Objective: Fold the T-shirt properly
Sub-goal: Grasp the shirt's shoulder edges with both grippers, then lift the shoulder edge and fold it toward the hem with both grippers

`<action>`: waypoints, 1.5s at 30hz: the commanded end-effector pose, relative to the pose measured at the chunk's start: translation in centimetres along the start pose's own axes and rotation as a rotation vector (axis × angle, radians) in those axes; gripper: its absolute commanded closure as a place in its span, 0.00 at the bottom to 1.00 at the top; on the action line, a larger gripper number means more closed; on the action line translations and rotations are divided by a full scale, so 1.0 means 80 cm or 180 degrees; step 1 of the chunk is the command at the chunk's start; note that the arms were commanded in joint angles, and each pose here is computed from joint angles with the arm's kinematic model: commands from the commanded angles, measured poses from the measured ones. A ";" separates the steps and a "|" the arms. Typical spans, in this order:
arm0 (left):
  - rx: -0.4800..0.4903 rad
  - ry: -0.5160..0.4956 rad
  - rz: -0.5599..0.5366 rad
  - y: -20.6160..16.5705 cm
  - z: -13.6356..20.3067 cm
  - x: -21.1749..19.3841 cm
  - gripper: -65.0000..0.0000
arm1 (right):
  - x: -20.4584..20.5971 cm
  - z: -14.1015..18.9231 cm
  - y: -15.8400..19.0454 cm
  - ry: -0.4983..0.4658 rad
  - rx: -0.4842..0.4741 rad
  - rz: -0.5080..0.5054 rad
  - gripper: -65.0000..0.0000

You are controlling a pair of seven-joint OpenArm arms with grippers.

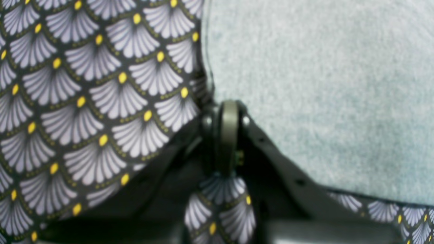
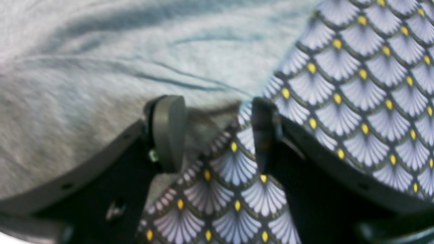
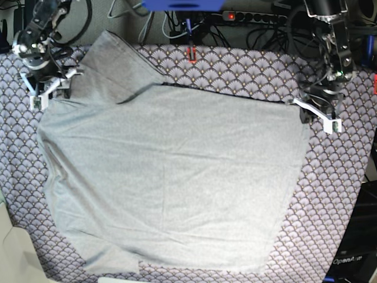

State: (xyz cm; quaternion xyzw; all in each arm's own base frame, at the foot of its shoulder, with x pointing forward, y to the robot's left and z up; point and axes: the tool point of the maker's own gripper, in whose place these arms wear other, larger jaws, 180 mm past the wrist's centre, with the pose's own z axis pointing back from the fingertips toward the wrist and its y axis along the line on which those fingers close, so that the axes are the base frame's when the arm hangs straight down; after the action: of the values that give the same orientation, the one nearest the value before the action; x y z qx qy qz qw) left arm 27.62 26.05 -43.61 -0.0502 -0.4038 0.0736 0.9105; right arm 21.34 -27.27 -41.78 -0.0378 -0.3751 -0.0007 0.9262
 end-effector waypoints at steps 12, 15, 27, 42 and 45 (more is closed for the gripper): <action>0.0010 0.0210 -0.0056 0.002 0.002 -0.017 1.00 | 0.015 -0.017 -0.003 -0.0113 0.0049 -0.0096 0.60; 0.0010 0.0234 -0.0056 0.002 0.003 -0.019 1.00 | 0.016 -0.017 -0.003 -0.0119 0.0053 -0.0094 0.74; -0.0037 0.0019 -0.0258 -0.016 0.019 0.032 1.00 | 0.085 0.003 -0.019 -0.0537 -0.0121 0.0148 1.00; -0.0101 -0.0261 -0.0403 -0.042 0.020 0.124 1.00 | 0.176 0.007 -0.047 -0.0982 -0.0290 0.0316 1.00; -0.0112 -0.0374 -0.0406 -0.046 0.018 0.147 1.00 | 0.196 0.005 -0.043 -0.1061 -0.0256 0.0400 1.00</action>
State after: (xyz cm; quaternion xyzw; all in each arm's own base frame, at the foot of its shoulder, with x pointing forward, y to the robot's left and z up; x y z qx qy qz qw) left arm 33.63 24.13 -35.39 -0.0414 -0.4329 0.0155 0.9004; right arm 31.35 -29.97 -32.14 -0.0921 -0.4942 0.0456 0.8633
